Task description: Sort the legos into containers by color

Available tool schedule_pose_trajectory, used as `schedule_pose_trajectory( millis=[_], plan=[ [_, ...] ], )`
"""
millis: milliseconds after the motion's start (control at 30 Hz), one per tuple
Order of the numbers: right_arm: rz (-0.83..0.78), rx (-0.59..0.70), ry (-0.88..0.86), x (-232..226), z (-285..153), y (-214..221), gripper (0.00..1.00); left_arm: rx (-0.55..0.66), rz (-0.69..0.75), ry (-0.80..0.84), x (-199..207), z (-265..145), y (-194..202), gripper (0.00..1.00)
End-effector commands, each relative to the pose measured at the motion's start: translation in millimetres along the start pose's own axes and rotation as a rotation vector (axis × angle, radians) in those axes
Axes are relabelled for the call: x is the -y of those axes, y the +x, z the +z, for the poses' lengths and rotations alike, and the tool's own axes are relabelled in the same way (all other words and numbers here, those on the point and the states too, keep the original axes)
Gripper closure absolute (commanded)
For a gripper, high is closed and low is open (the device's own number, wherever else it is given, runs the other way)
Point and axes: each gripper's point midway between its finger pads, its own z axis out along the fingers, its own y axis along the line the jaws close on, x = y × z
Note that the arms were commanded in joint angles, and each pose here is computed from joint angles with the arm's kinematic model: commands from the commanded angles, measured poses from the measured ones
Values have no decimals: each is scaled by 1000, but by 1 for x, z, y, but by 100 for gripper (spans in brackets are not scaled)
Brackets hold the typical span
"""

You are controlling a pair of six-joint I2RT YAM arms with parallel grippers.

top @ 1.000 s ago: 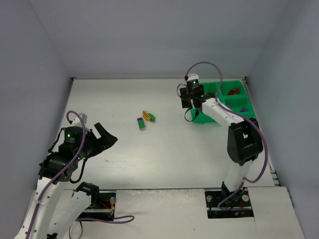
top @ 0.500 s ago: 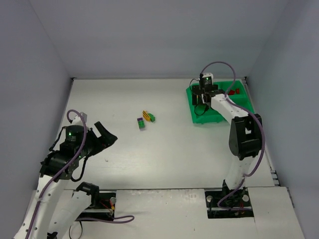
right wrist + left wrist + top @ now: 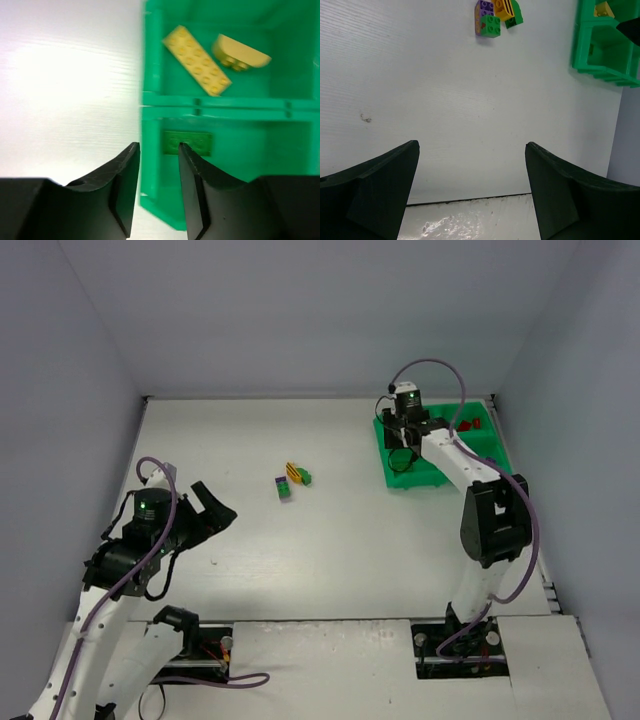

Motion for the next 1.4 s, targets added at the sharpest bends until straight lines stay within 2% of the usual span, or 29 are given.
schedule_pose_trajectory(
  millis=[0, 133, 233, 333, 567, 900, 1367],
  plan=[
    [-98, 151, -179, -59, -41, -51, 68, 49, -4, 58, 17, -3, -16, 20],
    [-228, 129, -334, -128, -39, -41, 67, 49, -2, 58, 17, -5, -15, 20],
    [-265, 101, -425, -165, -36, -27, 60, 49, -3, 52, 15, -6, -15, 20],
    [-295, 84, -471, -192, -32, -18, 53, 51, -5, 47, 14, -8, -14, 20],
    [-337, 72, -582, -236, -26, -12, 51, 48, -9, 32, 8, -11, -10, 20],
    [-411, -15, -670, -260, -12, 31, 46, 46, -20, 18, 5, -16, -8, 20],
    [-453, -73, -628, -256, 12, 56, 45, 45, -26, 13, 5, -17, -9, 20]
  ],
)
